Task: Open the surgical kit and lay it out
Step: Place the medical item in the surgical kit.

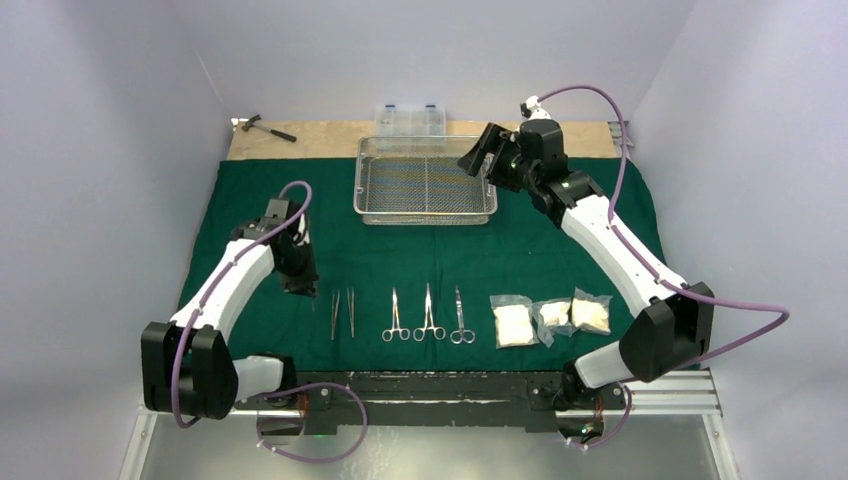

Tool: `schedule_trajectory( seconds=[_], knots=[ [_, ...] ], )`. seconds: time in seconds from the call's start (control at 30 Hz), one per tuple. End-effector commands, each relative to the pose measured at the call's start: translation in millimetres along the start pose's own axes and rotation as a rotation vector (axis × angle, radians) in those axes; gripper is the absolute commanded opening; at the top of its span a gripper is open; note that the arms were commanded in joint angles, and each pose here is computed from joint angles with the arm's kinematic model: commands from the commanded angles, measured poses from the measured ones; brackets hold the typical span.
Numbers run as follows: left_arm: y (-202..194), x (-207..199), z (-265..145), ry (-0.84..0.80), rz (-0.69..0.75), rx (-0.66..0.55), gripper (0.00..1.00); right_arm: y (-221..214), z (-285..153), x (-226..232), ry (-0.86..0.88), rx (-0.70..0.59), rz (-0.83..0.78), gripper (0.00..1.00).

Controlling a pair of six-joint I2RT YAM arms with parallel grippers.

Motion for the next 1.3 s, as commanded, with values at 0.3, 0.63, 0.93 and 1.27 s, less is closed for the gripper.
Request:
schedule_trajectory(
  seconds=[0.3,0.63,0.93,1.27],
  knots=[
    [-12.7,13.1,29.4,0.094,-0.072,0.068,0.00,-5.7,-5.7,-24.8,-0.031,0.025,0.043,0.82],
    [-30.5,22.4,48.5,0.210,-0.041,0.174,0.00,3.2,-4.6,-36.4,-0.059,0.016,0.039,0.82],
    [-35.5,35.1,51.7,0.293,-0.032,0.206,0.03,7.4,-1.9,-45.3,-0.060,0.018,0.051,0.82],
    [-35.9,35.2,50.0,0.302,-0.017,0.212,0.18,10.8,-1.0,-50.0,-0.051,0.015,0.060,0.82]
  ],
)
Point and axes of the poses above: each gripper's point midway between its finger pads, its own z axis out along the fingers, its own x axis along the line the jaws close on, y = z × x, the point moved 2 cm from there along -z, back along the fingers, and after that the axes turned 13 degrees about -z, right-handed, at the moved point
